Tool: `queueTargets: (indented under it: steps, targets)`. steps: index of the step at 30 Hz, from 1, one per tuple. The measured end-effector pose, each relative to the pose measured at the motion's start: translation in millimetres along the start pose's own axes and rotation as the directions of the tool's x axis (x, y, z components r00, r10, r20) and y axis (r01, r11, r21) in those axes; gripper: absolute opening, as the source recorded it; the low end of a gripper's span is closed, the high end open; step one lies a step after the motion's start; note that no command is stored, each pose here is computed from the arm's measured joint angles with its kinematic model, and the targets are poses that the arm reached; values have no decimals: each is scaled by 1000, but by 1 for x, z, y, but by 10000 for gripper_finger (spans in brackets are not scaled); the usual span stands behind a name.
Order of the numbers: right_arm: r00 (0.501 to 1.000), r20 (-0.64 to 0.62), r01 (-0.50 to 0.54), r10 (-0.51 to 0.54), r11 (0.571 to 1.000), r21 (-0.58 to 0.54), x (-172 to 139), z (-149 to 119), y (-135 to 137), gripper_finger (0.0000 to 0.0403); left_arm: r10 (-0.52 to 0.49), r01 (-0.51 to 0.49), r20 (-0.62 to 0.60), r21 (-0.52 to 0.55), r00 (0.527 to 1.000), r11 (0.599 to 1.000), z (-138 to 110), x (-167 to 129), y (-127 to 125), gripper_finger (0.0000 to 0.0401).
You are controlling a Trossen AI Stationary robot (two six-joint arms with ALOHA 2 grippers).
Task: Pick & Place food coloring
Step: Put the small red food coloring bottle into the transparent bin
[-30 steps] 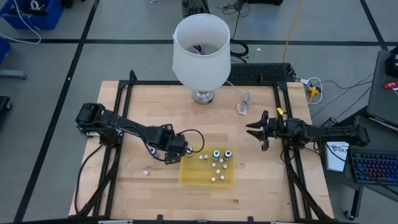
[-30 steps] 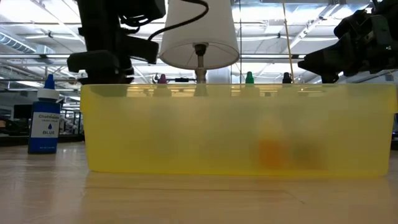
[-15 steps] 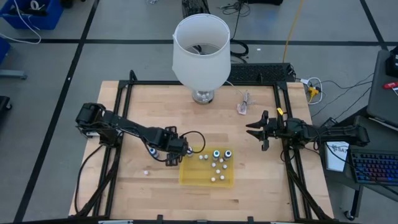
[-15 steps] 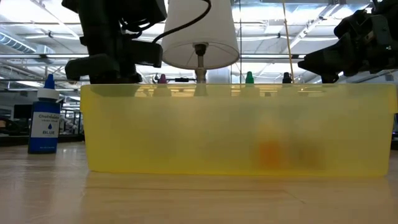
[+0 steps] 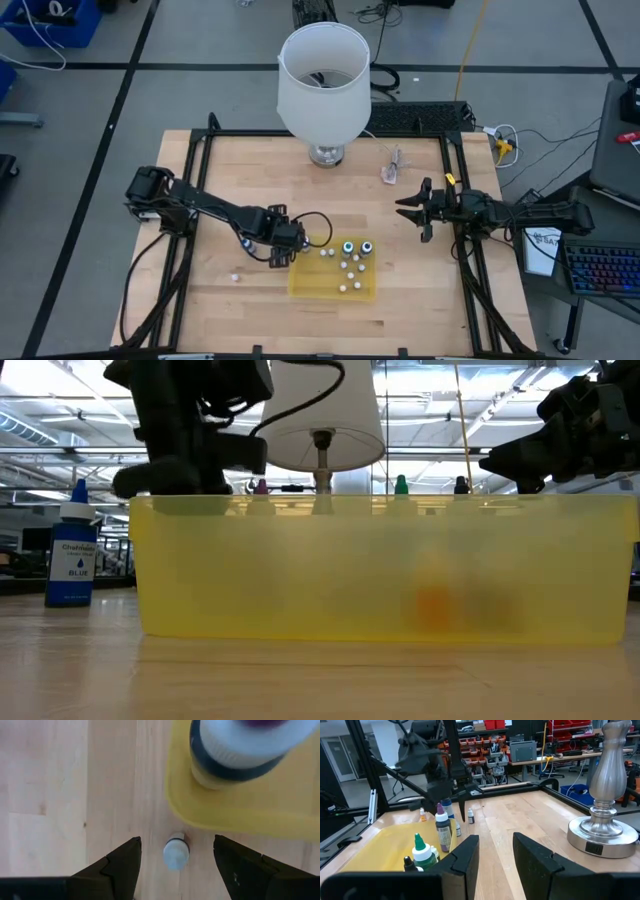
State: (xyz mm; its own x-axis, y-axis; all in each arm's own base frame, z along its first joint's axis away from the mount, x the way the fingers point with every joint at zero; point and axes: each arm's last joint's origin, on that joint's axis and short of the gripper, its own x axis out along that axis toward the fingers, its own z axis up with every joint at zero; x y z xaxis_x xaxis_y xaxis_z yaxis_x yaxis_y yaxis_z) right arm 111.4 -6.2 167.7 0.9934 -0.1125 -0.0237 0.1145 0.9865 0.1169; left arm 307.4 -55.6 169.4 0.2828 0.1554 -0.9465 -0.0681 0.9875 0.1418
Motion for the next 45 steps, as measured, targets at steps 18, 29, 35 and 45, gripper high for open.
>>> queueTargets:
  steps: [18,29,35,45]
  targets:
    - [1000,-2,0,0,1000,0,0,0,0,112,2,-1,-50,18,999,1000,-2,14,-2,243]
    - [1000,-3,0,0,1000,0,0,0,0,112,-12,13,-51,30,999,999,-1,14,-3,212]
    - [1000,-3,0,0,1000,0,0,0,0,112,-49,50,-54,28,997,998,-1,14,-4,159]
    - [1000,-2,0,0,1000,0,0,0,0,112,-93,95,-62,16,994,995,-1,14,-5,71]
